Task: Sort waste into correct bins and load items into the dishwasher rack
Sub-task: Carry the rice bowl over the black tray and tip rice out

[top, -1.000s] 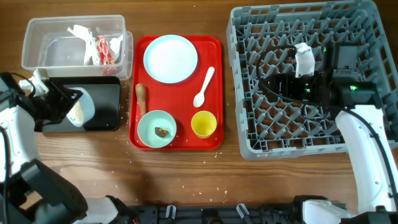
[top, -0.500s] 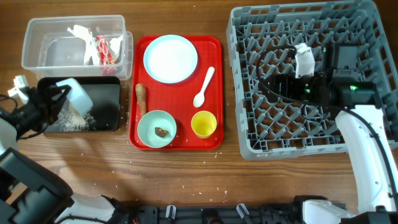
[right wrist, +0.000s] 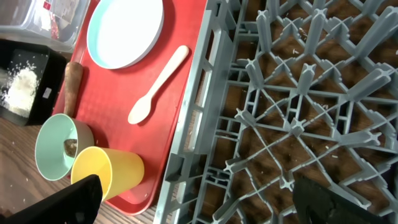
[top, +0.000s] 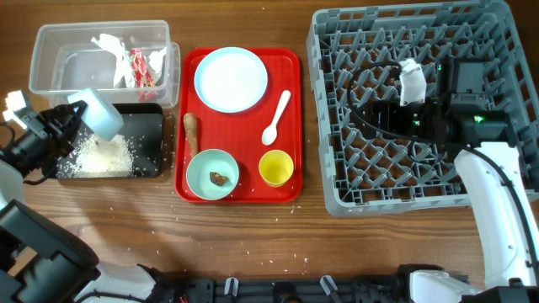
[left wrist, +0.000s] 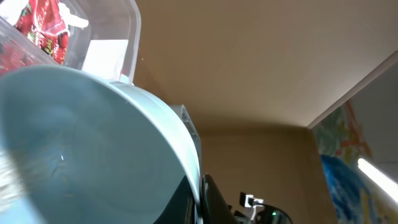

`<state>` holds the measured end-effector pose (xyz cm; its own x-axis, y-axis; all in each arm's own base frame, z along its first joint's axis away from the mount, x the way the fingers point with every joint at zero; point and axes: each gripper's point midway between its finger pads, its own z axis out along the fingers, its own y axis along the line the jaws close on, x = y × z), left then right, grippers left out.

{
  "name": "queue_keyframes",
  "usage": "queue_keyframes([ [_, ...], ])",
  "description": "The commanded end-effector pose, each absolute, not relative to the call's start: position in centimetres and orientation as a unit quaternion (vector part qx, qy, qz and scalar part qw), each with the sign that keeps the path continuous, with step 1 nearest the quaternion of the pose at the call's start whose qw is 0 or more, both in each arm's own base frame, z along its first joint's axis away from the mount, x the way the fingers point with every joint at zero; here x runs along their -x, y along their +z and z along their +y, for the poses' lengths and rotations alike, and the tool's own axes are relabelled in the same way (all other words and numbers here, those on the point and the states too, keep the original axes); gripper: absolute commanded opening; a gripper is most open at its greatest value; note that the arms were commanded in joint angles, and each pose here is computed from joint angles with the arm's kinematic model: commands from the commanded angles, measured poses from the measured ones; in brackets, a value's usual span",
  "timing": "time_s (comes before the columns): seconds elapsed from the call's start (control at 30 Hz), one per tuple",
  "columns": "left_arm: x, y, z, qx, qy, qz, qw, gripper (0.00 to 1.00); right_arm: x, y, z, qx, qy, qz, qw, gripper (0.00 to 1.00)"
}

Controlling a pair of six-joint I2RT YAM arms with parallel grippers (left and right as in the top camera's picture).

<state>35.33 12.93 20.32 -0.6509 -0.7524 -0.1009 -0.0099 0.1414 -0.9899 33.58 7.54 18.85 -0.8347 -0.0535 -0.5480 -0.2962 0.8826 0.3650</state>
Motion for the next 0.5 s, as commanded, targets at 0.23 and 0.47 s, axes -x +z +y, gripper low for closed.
queue_keyframes([
  [0.23, -35.9, 20.7, 13.9, 0.32, -0.607, 0.668, 0.287, 0.04, -33.9, 19.2, 7.5, 0.089, 0.223, 0.931, 0.276, 0.99],
  [0.47, -36.1, 20.6, 13.9, 0.296, -0.595, 0.681, 0.308, 0.04, -33.9, 19.2, 7.5, 0.081, 0.226, 0.931, 0.275, 0.99],
])
